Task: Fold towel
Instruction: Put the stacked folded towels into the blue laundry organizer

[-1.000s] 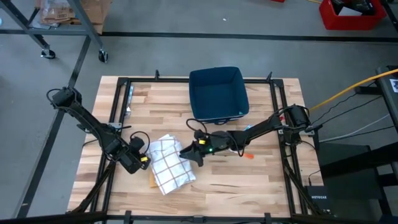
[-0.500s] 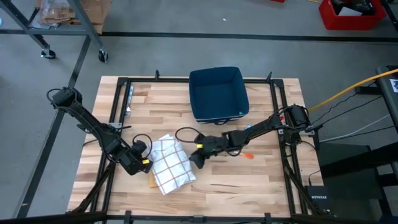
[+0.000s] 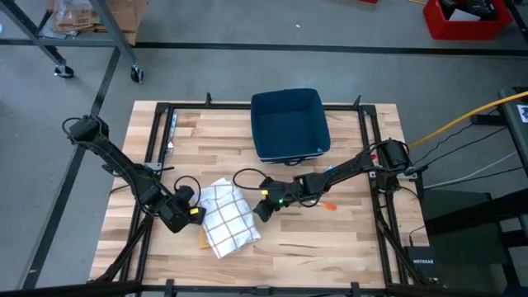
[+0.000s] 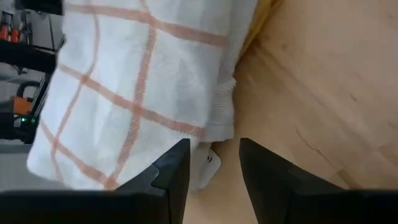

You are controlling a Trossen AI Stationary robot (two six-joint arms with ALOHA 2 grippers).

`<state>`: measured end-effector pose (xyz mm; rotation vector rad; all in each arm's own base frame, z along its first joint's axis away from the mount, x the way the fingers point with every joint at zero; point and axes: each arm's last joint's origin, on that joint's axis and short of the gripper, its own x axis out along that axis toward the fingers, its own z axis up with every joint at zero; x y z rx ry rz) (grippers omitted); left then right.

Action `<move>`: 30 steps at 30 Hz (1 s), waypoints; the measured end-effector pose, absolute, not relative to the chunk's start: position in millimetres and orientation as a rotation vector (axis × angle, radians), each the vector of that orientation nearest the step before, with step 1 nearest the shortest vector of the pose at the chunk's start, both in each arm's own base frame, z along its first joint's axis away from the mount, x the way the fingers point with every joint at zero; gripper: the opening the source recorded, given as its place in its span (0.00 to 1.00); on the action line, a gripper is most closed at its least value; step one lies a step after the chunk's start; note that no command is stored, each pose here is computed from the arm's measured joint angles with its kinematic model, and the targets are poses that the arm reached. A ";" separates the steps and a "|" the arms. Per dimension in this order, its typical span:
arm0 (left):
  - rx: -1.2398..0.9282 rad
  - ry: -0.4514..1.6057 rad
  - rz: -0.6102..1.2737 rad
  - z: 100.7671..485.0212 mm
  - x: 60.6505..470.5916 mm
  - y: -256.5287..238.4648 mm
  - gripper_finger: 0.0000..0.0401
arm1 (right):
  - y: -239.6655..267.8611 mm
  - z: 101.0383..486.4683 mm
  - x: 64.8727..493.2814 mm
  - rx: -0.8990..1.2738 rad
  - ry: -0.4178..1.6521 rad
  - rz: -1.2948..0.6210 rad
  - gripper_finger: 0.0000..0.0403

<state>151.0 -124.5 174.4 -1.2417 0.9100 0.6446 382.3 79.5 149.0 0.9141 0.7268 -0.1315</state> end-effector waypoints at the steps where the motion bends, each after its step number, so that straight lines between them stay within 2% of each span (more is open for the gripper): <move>1: -1.242 0.898 0.645 173.9 151.9 -124.9 0.39 | 79.6 146.9 382.8 0.925 0.729 -0.137 0.35; 14: -1.239 0.885 0.727 138.8 171.1 -140.9 0.39 | 84.3 107.1 399.6 1.144 0.676 -0.132 0.35; 21: -1.288 0.787 0.770 122.5 181.7 -147.9 0.39 | 85.6 98.3 403.9 1.179 0.687 -0.122 0.35; 30: -1.316 0.693 0.760 122.3 189.8 -144.7 0.39 | 90.5 96.3 425.5 1.182 0.661 -0.079 0.35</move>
